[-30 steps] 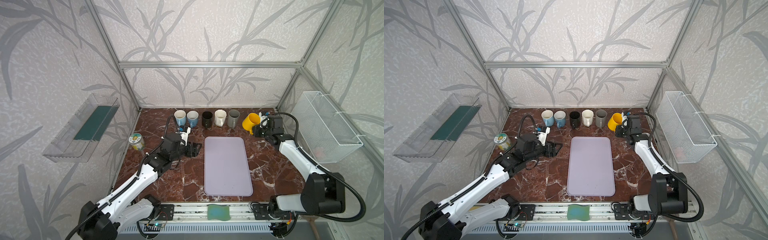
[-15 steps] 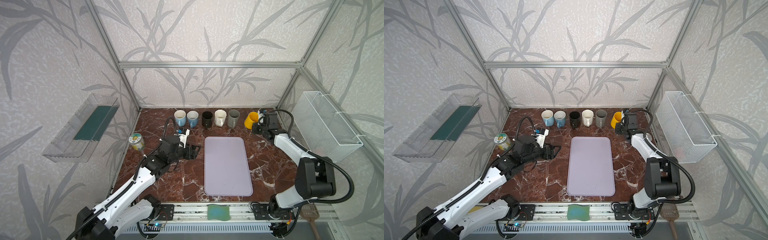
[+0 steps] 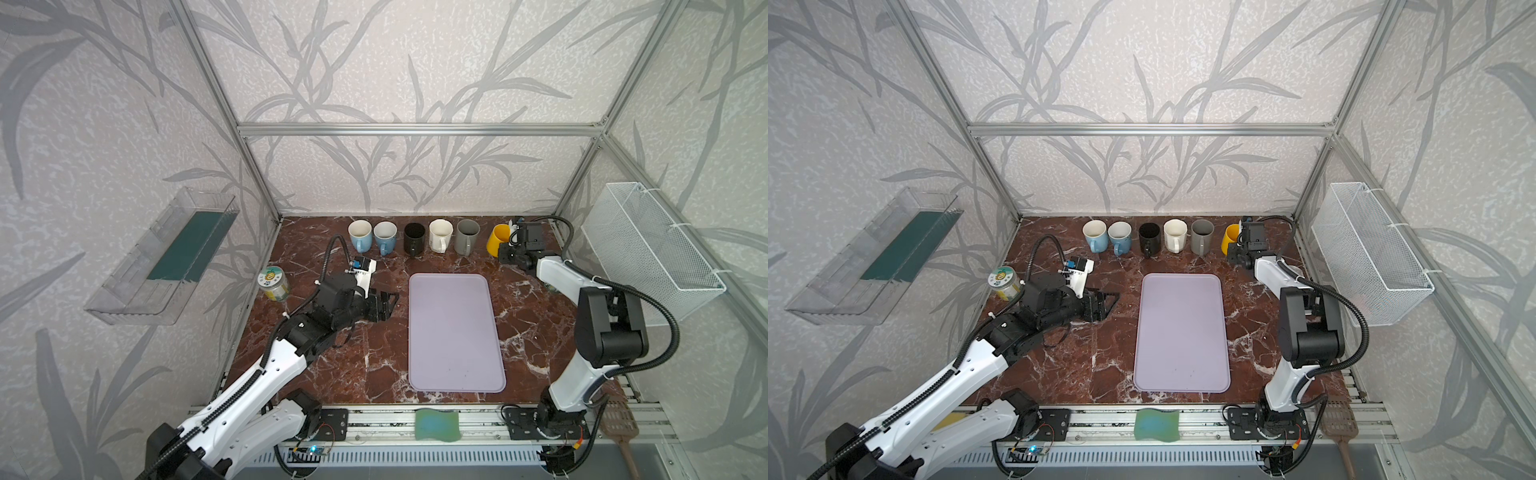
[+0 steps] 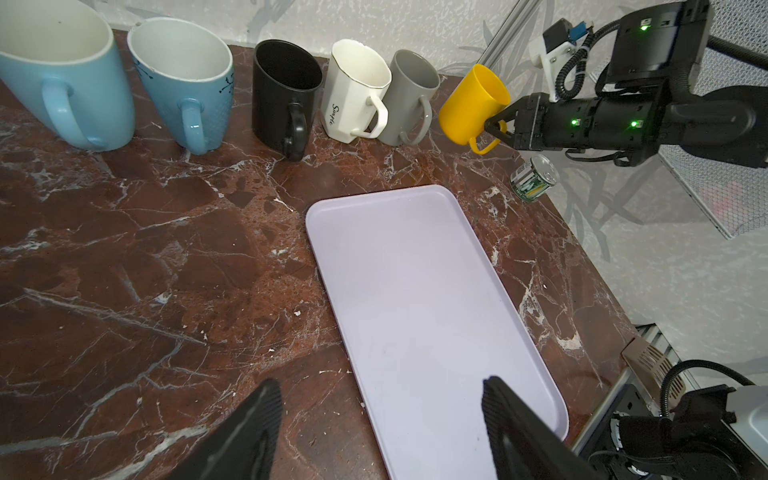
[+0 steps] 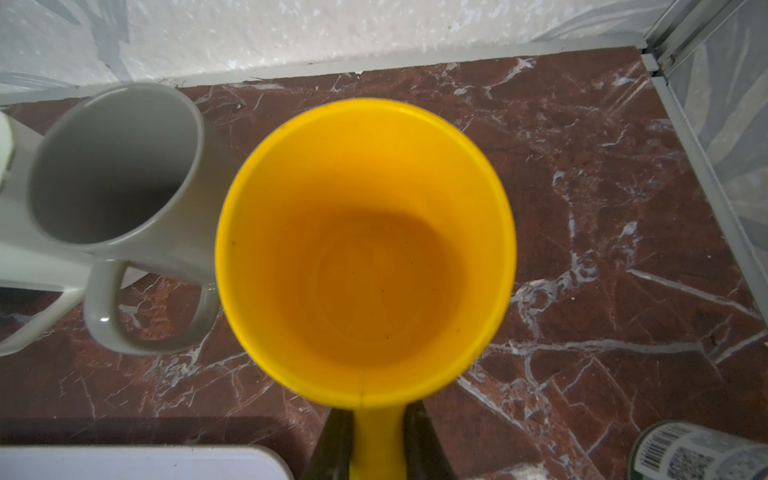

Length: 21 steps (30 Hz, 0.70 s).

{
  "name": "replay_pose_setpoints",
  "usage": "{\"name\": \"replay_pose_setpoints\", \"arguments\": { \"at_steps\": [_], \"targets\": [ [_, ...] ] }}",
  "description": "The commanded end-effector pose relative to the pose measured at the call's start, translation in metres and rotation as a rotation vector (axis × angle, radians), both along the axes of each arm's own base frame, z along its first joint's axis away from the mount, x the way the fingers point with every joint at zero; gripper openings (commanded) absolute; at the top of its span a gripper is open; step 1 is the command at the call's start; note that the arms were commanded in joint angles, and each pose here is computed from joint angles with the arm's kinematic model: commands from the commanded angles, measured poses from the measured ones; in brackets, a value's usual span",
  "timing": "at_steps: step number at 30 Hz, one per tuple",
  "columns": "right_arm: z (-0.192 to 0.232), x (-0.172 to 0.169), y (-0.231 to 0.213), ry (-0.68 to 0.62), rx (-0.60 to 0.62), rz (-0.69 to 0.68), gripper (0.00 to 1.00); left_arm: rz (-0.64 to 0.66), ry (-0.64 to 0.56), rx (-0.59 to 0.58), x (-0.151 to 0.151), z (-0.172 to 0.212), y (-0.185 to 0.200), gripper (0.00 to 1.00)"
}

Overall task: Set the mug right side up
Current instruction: 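Lower the yellow mug upright onto the table beside the grey mug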

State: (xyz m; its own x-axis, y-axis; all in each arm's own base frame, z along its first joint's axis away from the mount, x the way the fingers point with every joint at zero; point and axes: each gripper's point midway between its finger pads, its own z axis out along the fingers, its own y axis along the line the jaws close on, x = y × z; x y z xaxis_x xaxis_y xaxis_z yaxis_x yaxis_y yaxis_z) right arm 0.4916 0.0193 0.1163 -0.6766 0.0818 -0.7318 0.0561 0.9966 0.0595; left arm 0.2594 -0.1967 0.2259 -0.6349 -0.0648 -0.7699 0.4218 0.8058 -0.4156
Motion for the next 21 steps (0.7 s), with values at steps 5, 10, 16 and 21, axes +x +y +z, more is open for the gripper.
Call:
{"name": "replay_pose_setpoints", "arguments": {
  "at_steps": [5, 10, 16, 21],
  "targets": [
    [0.033, 0.036, -0.004, -0.14, -0.016, -0.019, 0.0, -0.001, 0.03, 0.005, -0.008, -0.011, -0.002, 0.78],
    [0.03, 0.041, -0.004, -0.136, -0.025, -0.019, 0.0, 0.001, 0.03, 0.004, -0.009, -0.013, -0.004, 0.78],
    [0.025, 0.044, -0.005, -0.131, -0.028, -0.023, 0.0, -0.005, 0.026, 0.008, -0.009, -0.012, -0.006, 0.78],
    [0.021, 0.046, -0.007, -0.123, -0.034, -0.032, 0.0, -0.002, 0.021, 0.015, -0.01, -0.012, -0.005, 0.78]
  ]
}}
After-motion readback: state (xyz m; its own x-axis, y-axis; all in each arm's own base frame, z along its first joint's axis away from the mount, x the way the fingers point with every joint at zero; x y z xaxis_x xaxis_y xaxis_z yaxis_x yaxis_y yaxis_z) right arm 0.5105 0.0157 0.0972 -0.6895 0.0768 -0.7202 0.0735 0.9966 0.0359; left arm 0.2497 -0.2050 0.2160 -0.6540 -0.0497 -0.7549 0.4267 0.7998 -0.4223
